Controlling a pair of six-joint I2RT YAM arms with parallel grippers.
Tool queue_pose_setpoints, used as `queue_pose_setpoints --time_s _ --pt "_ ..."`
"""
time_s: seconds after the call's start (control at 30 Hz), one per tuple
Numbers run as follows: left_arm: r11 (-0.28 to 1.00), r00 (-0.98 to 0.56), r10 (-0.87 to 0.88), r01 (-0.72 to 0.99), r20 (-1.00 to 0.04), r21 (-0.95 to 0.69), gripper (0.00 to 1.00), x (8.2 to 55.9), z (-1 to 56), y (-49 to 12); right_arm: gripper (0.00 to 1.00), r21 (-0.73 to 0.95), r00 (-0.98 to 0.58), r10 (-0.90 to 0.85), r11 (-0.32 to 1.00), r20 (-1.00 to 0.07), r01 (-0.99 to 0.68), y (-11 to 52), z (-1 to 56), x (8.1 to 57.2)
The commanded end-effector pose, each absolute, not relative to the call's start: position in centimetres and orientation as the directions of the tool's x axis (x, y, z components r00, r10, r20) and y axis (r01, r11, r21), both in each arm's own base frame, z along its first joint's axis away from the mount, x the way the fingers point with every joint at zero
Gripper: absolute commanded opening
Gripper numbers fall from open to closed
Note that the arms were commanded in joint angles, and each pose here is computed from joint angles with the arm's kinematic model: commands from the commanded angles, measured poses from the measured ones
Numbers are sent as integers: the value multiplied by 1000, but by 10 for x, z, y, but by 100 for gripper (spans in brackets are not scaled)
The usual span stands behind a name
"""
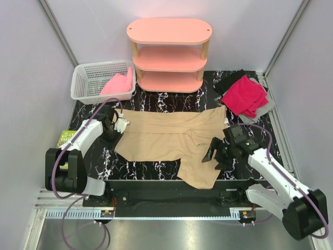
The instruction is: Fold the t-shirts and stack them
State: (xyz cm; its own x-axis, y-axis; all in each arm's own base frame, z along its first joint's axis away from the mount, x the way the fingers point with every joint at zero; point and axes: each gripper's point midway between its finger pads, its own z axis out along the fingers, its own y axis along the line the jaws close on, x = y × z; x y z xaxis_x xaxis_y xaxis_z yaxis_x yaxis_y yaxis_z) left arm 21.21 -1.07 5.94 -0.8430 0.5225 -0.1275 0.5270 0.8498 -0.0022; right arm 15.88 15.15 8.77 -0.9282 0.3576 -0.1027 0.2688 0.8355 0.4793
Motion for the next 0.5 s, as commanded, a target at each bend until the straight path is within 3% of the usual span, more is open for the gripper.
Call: queue_pose_setpoints --time_s 0.0,0.47 --pt "854 -838 513 519 -186 16 23 228 61 -13 79 490 -905 426 787 11 376 155 96 119" --pt "878 -859 475 479 -192 26 24 241 47 -14 83 367 -897 420 819 139 440 139 56 44"
